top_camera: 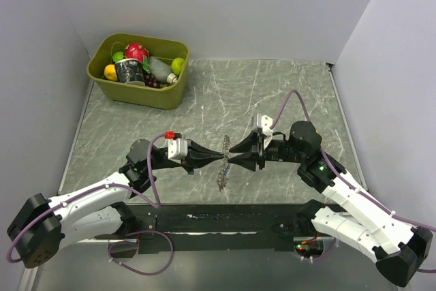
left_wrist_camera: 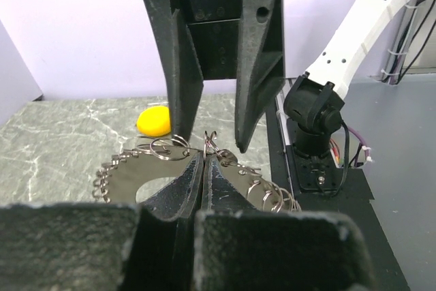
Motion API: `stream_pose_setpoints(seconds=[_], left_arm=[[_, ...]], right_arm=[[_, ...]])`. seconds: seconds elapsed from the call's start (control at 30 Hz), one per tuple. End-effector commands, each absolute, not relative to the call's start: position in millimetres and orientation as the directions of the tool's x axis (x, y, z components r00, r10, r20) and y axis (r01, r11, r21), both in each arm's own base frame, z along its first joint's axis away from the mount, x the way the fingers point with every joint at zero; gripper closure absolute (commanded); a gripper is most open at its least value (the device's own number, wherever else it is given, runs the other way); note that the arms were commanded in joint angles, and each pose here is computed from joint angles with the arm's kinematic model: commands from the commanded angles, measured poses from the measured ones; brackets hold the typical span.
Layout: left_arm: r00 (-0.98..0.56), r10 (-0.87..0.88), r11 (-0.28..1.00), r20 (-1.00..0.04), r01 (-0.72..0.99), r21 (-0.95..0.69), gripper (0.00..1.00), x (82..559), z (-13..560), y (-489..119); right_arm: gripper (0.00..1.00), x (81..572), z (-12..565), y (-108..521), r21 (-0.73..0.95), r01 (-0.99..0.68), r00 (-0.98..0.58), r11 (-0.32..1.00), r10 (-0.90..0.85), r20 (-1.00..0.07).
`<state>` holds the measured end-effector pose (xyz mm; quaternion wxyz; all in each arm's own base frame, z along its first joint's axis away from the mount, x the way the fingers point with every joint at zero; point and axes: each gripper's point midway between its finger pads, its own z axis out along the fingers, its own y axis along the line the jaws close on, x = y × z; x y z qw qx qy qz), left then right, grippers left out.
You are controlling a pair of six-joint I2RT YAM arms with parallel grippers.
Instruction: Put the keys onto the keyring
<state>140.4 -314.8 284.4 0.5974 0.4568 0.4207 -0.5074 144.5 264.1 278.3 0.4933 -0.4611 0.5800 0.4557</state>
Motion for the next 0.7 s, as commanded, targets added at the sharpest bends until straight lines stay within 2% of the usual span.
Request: stream_pose_setpoints(seconds=[0.0,0.07,0.23,0.27,0.4,0.67], left_arm=[[0.200,-0.305,0.029,-0.931,0.979,0.201,0.99,129,309,-314],[0.197,-0.302,0.030,-0.933,0.980,0.198,0.99,130,310,-315],[0.197,-0.302,0.019,-0.933,0.980,0.200,0.99,129,310,-316],[0.199,-0.302,0.025,-0.932,0.979,0.200,0.99,130,311,-316],[0.204,-0.301,0.031,-0.932,0.979,0.204,0.99,131,311,-315],[0.213,-0.320,0.032,-0.923,0.976,0.214,0.99,128,316,-314]], right_arm=[[0.62,140,295,265,0.011,-0.992,-0.018,0.125,-0.047,-0.999],[0.68,141,293,266,0.019,-0.992,-0.026,0.122,-0.055,-0.998],[0.76,139,293,269,0.027,-0.995,-0.032,0.096,-0.056,-0.998],[0.85,139,294,269,0.026,-0.995,-0.031,0.095,-0.055,-0.998],[1.00,139,291,268,0.027,-0.995,-0.034,0.096,-0.066,-0.997],[1.00,142,283,264,0.024,-0.992,-0.036,0.126,-0.093,-0.995]])
